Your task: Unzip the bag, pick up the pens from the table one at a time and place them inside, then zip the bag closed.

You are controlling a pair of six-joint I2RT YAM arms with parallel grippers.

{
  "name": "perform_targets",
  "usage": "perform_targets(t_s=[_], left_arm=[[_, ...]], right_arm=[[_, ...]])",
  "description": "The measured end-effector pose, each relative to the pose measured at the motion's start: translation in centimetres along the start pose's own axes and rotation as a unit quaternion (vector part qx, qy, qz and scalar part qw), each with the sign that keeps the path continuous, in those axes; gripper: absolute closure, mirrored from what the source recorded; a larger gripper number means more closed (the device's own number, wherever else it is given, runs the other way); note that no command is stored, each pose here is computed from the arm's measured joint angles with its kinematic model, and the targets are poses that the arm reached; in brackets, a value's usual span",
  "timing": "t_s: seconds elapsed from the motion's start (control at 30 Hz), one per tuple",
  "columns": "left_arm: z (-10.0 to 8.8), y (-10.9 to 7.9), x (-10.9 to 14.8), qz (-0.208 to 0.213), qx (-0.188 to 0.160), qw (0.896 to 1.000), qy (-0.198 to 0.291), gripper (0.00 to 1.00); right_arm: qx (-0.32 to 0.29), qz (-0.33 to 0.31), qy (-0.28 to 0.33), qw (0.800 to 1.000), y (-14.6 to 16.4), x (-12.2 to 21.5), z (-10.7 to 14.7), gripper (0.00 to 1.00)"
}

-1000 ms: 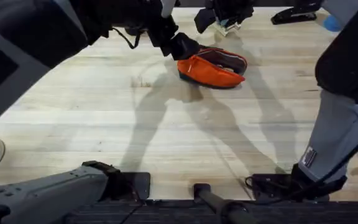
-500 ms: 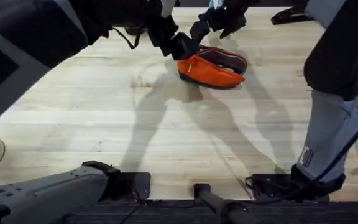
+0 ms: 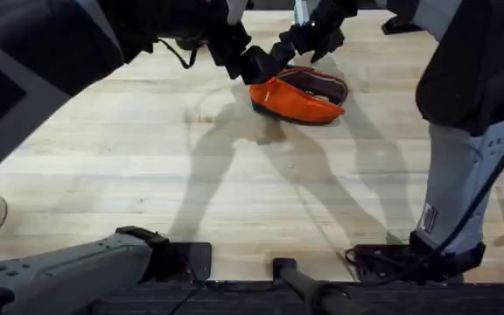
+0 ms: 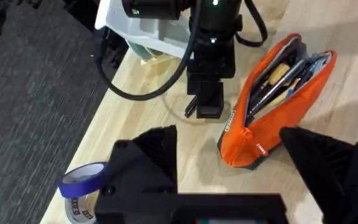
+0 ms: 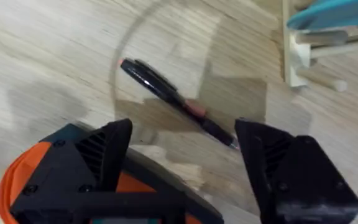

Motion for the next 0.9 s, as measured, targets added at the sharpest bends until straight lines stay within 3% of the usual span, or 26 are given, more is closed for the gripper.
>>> perform_targets(t_s=[0.9], left_arm=[[0.0,0.0,0.0,0.0,0.0,1.0,0.0,0.007]], right_arm=[[0.009,-0.001,0.02,1.0,-0.1,-1.1,0.5,0.01]])
Point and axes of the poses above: each hand's point on the last joint's axis, 136 mm out from that joint toward the fingers, its own x axis back along the fingers, its own y axis along the line the jaws close on, z = x × y, the point moved 9 cm from there along x, back along the fingers, and after that the axes turned 9 degrees about x, right-handed, at the moved point
